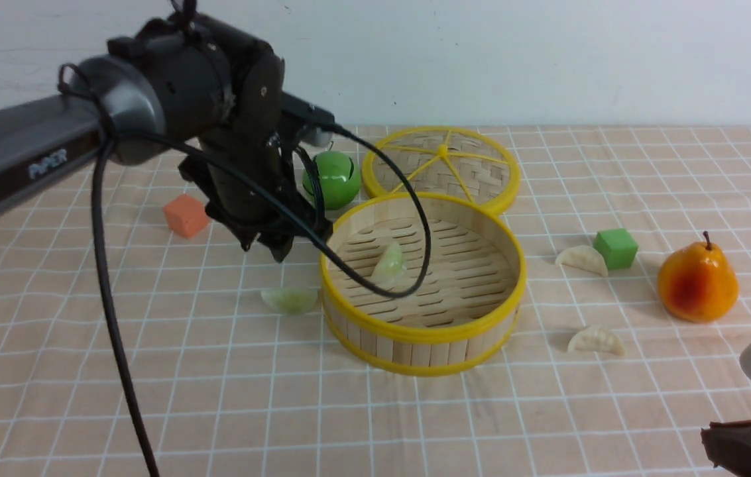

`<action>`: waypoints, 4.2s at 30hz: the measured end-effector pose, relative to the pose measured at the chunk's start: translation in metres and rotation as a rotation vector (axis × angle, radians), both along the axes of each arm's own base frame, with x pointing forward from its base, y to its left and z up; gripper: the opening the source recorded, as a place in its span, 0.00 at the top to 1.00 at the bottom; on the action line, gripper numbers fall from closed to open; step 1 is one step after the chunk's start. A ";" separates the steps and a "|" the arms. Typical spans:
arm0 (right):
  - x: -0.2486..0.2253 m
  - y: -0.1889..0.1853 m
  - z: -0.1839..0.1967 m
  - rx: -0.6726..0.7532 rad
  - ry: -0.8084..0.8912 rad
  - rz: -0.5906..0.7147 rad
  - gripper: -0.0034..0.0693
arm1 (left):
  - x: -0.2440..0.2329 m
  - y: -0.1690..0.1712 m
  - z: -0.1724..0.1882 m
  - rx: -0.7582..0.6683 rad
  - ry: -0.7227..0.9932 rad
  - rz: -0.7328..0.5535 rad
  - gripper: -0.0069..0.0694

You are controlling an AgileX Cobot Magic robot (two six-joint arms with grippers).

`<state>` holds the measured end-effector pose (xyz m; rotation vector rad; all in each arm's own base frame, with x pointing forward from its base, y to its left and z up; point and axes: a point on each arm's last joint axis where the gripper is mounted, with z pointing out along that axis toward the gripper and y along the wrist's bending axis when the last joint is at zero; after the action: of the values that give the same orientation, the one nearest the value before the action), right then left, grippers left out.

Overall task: Put the dumplings into the steamer on the table with the brown tablecloth.
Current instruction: 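Reach for and grasp a dumpling on the table with the left gripper, then place the dumpling into the bamboo steamer basket with the left gripper, then reach for and grasp a dumpling lying on the table beside the steamer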

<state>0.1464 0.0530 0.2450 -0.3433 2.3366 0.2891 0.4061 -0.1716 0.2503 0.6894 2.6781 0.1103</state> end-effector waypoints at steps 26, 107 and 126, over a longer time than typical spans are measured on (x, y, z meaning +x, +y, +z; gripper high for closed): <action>-0.001 0.000 -0.002 -0.015 0.019 0.009 0.85 | 0.024 -0.012 -0.067 0.000 0.014 -0.004 0.35; -0.001 0.000 -0.006 0.023 0.007 -0.015 0.79 | -0.113 -0.020 0.248 -0.498 -0.483 -0.061 0.60; 0.015 0.011 0.011 -0.039 0.235 0.077 0.75 | -0.316 0.128 0.129 -0.555 -0.676 0.032 0.89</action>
<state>0.1617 0.0639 0.2563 -0.4392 2.5665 0.3370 0.0905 -0.0436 0.3790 0.3415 1.9331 -0.3255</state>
